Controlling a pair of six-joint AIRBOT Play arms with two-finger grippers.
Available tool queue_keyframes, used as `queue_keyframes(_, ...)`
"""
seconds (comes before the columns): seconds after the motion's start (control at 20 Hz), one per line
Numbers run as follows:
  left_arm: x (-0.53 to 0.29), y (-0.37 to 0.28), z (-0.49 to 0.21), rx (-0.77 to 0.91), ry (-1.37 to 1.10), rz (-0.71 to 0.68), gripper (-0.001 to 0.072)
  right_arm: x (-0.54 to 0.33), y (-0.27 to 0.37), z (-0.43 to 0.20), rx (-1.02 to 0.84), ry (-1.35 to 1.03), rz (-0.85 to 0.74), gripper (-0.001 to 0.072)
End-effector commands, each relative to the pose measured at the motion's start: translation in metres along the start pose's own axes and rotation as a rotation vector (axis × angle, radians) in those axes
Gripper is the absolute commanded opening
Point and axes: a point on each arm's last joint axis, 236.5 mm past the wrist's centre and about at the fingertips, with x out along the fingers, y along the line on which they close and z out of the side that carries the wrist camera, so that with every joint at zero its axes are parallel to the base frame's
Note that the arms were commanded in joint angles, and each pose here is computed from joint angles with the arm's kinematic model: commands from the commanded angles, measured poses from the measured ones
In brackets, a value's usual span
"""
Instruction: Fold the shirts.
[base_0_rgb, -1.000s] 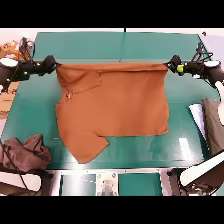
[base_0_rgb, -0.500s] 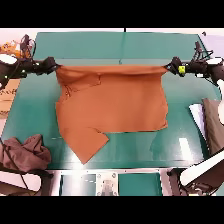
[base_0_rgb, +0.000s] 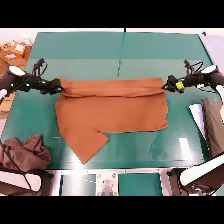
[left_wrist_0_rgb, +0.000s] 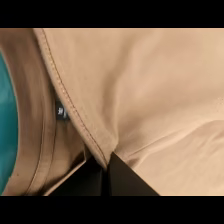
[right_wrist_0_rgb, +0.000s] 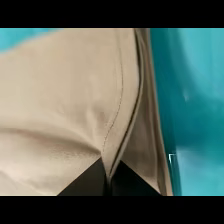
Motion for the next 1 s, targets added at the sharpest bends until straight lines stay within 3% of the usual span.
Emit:
queue_keyframes(0.0, 0.005, 0.003, -0.011, -0.018, 0.029, 0.0, 0.0029, 0.01, -0.007, -0.024, 0.06, 0.069, -0.019, 0.0016)
queue_keyframes(0.05, 0.005, 0.002, -0.011, -0.035, 0.029, -0.003, 0.0036, 0.009, -0.007, -0.024, 0.073, 0.071, -0.018, 0.0095)
queue_keyframes(0.1, 0.003, -0.001, -0.014, -0.034, 0.049, -0.01, 0.0301, 0.005, -0.008, -0.023, 0.094, 0.072, -0.017, 0.0184)
queue_keyframes(0.15, 0.001, -0.003, -0.019, -0.035, 0.068, -0.02, 0.0556, -0.002, -0.01, -0.022, 0.115, 0.077, -0.013, 0.0194)
queue_keyframes(0.2, -0.001, -0.006, -0.023, -0.046, 0.088, -0.026, 0.0579, -0.01, -0.012, -0.02, 0.125, 0.077, -0.007, 0.0193)
queue_keyframes(0.3, -0.007, -0.011, -0.033, -0.026, 0.14, -0.033, 0.0579, -0.032, -0.019, -0.019, 0.149, 0.079, 0.003, 0.0188)
queue_keyframes(0.35, -0.012, -0.011, -0.037, -0.024, 0.164, -0.023, 0.0577, -0.044, -0.023, -0.021, 0.16, 0.078, 0.006, 0.0145)
queue_keyframes(0.4, -0.016, -0.01, -0.039, -0.027, 0.187, -0.008, 0.0511, -0.054, -0.026, -0.022, 0.169, 0.075, 0.009, 0.0141)
queue_keyframes(0.5, -0.028, -0.012, -0.044, -0.002, 0.237, 0.007, 0.0249, -0.074, -0.032, -0.024, 0.185, 0.064, 0.013, 0.0117)
queue_keyframes(0.55, -0.034, -0.016, -0.046, 0.004, 0.26, 0.005, 0.0141, -0.084, -0.032, -0.026, 0.185, 0.059, 0.014, 0.0029)
queue_keyframes(0.6, -0.039, -0.02, -0.049, 0.01, 0.285, -0.004, 0.0052, -0.092, -0.034, -0.028, 0.183, 0.054, 0.004, 0.0015)
queue_keyframes(0.95, -0.086, -0.036, -0.086, -0.006, 0.311, 0.058, 0.0026, -0.125, -0.017, -0.097, 0.198, -0.015, -0.039, 0.0015)
